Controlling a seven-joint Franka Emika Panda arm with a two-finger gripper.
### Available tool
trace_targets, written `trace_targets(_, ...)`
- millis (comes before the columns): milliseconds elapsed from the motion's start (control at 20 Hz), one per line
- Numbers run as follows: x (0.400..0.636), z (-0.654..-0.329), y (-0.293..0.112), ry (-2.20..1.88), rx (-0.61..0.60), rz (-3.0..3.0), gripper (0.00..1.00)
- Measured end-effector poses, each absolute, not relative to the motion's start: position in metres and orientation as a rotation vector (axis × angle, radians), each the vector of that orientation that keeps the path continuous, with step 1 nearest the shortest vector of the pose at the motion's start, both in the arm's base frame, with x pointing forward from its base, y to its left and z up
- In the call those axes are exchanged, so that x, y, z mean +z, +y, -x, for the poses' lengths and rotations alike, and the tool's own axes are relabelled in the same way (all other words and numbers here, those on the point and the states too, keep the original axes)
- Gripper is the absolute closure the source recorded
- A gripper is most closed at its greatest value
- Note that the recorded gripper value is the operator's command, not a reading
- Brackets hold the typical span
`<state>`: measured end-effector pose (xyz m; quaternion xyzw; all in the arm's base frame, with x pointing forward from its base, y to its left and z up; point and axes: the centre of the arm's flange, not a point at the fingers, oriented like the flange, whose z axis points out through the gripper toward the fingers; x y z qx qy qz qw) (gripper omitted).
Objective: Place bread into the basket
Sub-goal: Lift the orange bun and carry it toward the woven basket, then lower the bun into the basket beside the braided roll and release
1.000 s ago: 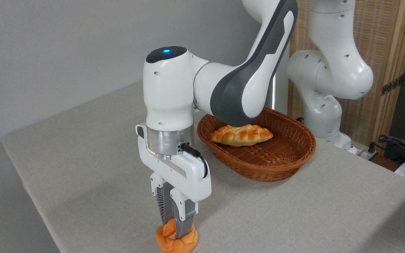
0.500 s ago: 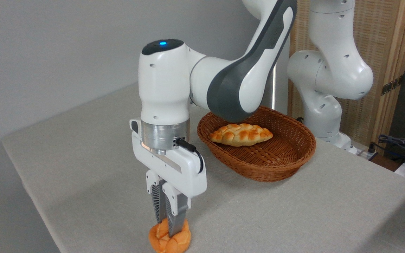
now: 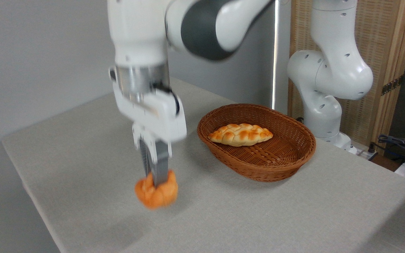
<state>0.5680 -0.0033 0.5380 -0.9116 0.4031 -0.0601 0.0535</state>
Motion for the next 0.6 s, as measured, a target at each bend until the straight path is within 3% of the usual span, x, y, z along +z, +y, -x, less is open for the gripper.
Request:
trace_targets(150,0.587,-0.501,-0.029,1.425,-0.015,2.723,1.0)
trace_targets(250,0.597,-0.456,-0.045,1.59,0.164,2.68,1.0)
trace_targets(350,0.591,-0.436,-0.058,1.687,0.278,2.648,1.0)
trace_targets(600,0.546,-0.435,-0.056,1.745,0.401,2.648,1.0)
